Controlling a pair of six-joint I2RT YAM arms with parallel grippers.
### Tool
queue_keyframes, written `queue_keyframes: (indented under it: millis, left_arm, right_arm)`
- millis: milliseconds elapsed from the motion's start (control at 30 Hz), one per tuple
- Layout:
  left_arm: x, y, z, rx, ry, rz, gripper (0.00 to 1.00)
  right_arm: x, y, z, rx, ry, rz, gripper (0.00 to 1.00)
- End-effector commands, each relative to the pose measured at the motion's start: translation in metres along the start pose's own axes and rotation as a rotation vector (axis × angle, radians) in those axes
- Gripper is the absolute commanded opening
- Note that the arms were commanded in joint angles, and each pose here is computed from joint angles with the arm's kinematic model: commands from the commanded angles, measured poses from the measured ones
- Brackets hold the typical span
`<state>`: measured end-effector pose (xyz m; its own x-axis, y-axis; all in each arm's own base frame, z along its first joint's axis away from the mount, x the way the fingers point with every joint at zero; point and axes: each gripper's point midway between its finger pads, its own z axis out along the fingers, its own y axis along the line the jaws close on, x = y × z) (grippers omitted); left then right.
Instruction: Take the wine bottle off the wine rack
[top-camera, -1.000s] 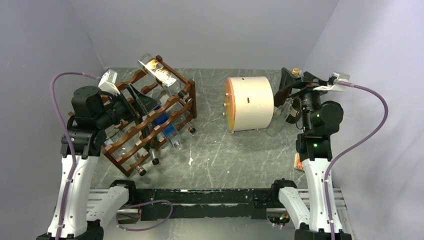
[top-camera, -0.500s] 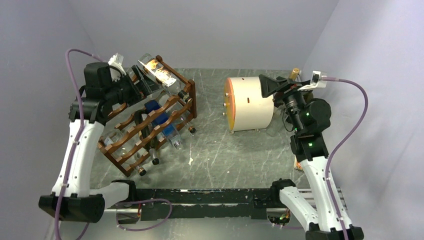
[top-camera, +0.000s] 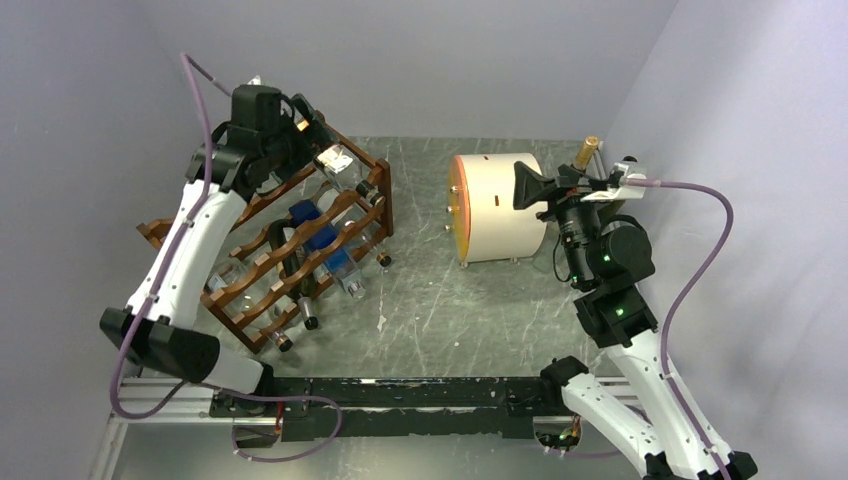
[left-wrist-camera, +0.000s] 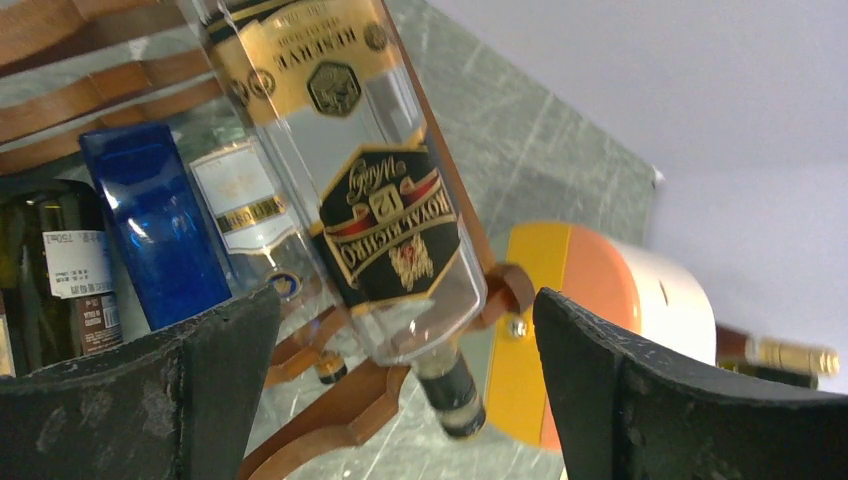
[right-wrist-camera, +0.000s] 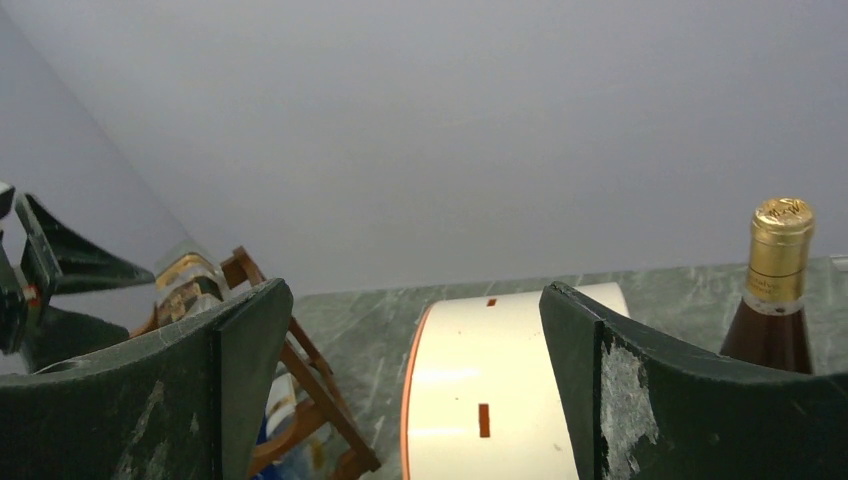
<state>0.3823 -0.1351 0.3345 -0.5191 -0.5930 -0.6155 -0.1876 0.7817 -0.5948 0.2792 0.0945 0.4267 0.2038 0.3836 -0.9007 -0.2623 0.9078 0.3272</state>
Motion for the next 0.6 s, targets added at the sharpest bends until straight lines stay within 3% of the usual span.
queue_keyframes:
  millis: [0, 167, 567]
  left_arm:
    - [-0.026, 0.016, 0.009, -0.218, -0.132, -0.089, 0.99]
    - [-0.035, 0.021, 0.025, -0.339, -0.174, -0.107, 0.99]
    - [-0.033, 0.023, 0.075, -0.387, -0.166, -0.047, 0.99]
  right_arm:
    - [-0.001, -0.006, -0.003, 0.028, -0.024, -0.056, 1.0]
    - [0.004, -0.004, -0.004, 0.015, -0.013, -0.061, 1.0]
    - [0.006, -0.002, -0.006, 0.009, -0.008, -0.086, 1.0]
